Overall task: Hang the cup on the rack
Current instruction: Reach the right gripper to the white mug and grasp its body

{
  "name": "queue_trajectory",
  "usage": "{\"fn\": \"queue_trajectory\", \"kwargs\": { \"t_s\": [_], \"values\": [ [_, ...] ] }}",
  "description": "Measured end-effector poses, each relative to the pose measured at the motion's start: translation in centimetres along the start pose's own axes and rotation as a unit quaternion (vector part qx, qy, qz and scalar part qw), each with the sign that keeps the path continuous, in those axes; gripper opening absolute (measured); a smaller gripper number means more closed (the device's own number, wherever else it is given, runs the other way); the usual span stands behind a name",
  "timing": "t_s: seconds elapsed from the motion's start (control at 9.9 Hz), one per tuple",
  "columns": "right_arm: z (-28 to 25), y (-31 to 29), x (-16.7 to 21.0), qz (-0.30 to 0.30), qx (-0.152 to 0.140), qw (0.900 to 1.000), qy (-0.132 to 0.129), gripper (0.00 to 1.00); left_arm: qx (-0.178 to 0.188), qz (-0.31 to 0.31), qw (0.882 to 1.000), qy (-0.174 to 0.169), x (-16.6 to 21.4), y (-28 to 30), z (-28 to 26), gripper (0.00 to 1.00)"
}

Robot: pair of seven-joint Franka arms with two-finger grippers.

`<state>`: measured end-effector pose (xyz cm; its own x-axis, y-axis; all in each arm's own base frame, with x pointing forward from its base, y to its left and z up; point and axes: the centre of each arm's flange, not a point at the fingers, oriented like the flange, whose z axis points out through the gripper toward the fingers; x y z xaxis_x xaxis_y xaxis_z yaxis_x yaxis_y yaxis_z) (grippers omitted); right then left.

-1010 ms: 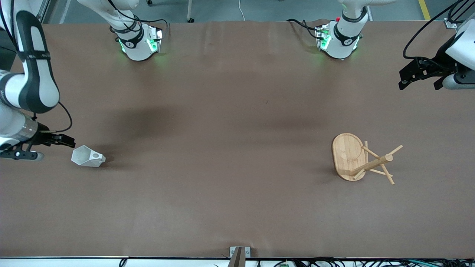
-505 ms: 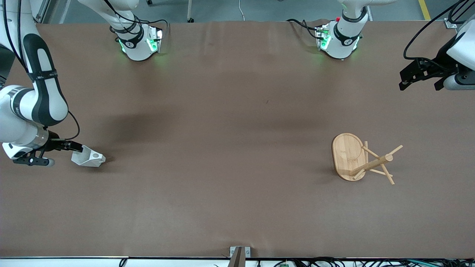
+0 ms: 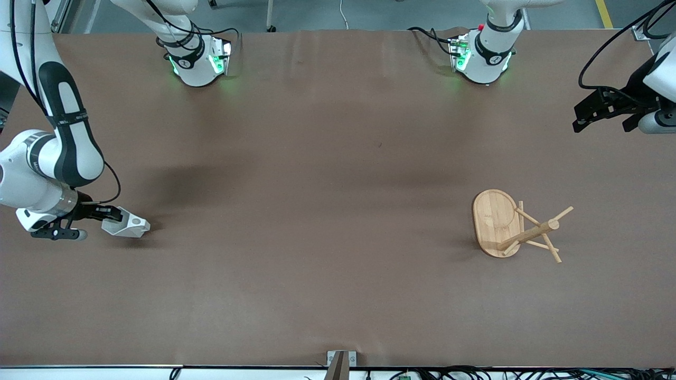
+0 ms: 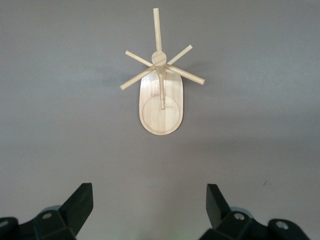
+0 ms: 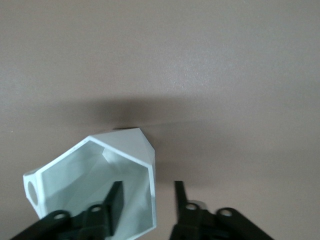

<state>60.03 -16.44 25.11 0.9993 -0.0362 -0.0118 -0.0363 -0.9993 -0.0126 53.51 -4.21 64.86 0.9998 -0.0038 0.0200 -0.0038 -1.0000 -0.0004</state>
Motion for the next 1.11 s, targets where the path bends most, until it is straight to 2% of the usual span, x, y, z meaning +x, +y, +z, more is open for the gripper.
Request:
{"fn": "queue_trajectory", "kwargs": {
  "t_s": [0.2,0.3,0.81,1.11],
  "values": [
    [-0.1,0.0,0.2,-0.007,0.000,1.000,0.004,0.12,0.000,0.000,1.000,0.000,0.0,0.0,0.1,1.00],
    [-0.3,0.0,0.4,-0.008,-0.001,1.000,0.007,0.05,0.000,0.000,1.000,0.000,0.0,0.1,0.0,1.00],
    [-1.0,-0.1,1.0,-0.006,0.001,1.000,0.017,0.04,0.000,0.001,1.000,0.000,0.0,0.1,0.0,1.00],
    [-1.4,-1.1,1.3,0.000,0.020,1.000,0.017,0.04,0.000,0.002,1.000,0.000,0.0,0.2,0.0,1.00]
  ]
}}
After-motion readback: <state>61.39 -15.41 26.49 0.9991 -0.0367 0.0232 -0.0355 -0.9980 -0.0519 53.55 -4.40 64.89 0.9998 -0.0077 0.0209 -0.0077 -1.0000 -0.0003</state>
